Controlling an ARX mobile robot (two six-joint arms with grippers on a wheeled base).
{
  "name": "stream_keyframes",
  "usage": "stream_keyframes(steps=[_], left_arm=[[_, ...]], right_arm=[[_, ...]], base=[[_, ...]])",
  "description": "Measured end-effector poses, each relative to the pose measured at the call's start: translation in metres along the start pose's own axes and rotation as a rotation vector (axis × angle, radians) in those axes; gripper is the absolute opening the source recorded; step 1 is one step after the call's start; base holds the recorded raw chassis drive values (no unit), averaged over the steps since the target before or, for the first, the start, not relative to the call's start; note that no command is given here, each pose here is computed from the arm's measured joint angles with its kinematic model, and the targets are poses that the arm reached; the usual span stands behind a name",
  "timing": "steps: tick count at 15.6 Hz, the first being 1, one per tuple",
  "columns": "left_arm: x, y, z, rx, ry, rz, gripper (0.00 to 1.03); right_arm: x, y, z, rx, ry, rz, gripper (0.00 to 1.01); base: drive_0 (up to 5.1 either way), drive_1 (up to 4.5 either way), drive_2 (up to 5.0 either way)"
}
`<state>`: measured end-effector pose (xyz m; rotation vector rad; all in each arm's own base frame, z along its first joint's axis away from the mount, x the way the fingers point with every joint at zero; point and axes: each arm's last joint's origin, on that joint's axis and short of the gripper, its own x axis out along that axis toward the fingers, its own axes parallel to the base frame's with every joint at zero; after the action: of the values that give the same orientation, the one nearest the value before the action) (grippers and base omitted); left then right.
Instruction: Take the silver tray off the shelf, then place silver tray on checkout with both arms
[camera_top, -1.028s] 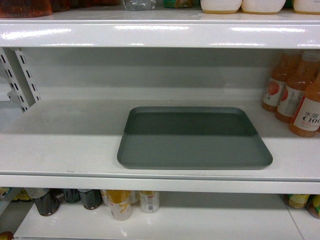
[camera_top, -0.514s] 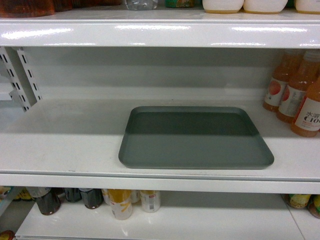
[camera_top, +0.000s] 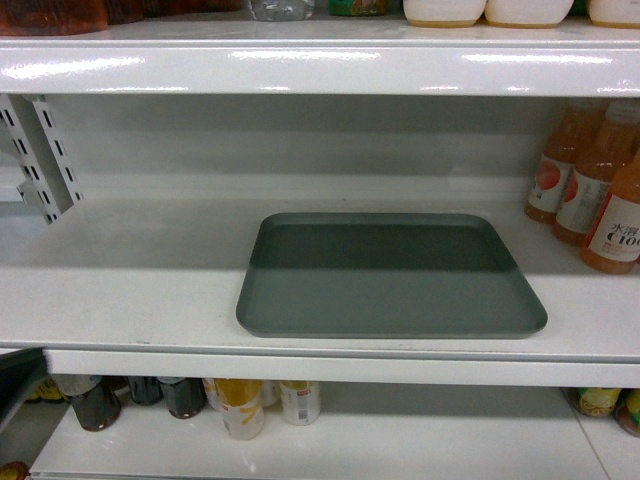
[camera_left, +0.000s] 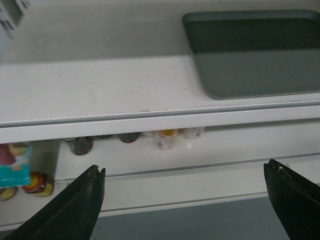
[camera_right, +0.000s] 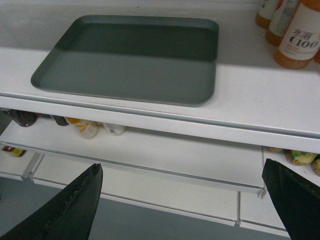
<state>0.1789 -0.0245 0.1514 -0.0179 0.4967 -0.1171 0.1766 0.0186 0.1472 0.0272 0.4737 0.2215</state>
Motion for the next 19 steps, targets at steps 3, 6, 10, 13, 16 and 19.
stream_keyframes(steps=[3,6,10,13,16,19], left_arm=[[0.121,-0.017,0.001,-0.041,0.261,-0.022,0.98],[0.257,-0.046,0.032,-0.084,0.379,0.002,0.98],[0.277,-0.05,0.036,-0.072,0.387,0.024,0.98],[0.283,-0.05,0.035,-0.066,0.411,0.045,0.98],[0.284,-0.05,0.029,-0.062,0.435,0.042,0.75],[0.283,-0.045,0.025,-0.103,0.449,0.03,0.51]], right_arm=[[0.103,-0.008,0.017,0.097,0.155,0.023,0.98],[0.258,-0.032,0.049,0.135,0.297,-0.148,0.98],[0.285,-0.043,0.052,0.125,0.358,-0.205,0.94],[0.294,-0.044,0.041,0.095,0.425,-0.22,0.67],[0.295,-0.044,0.039,0.099,0.446,-0.203,0.39],[0.294,-0.045,0.035,0.099,0.445,-0.211,0.14]], base=[[0.0,0.0,0.0],[0.0,0.0,0.0],[0.0,0.0,0.0],[0.0,0.0,0.0],[0.0,0.0,0.0],[0.0,0.0,0.0]])
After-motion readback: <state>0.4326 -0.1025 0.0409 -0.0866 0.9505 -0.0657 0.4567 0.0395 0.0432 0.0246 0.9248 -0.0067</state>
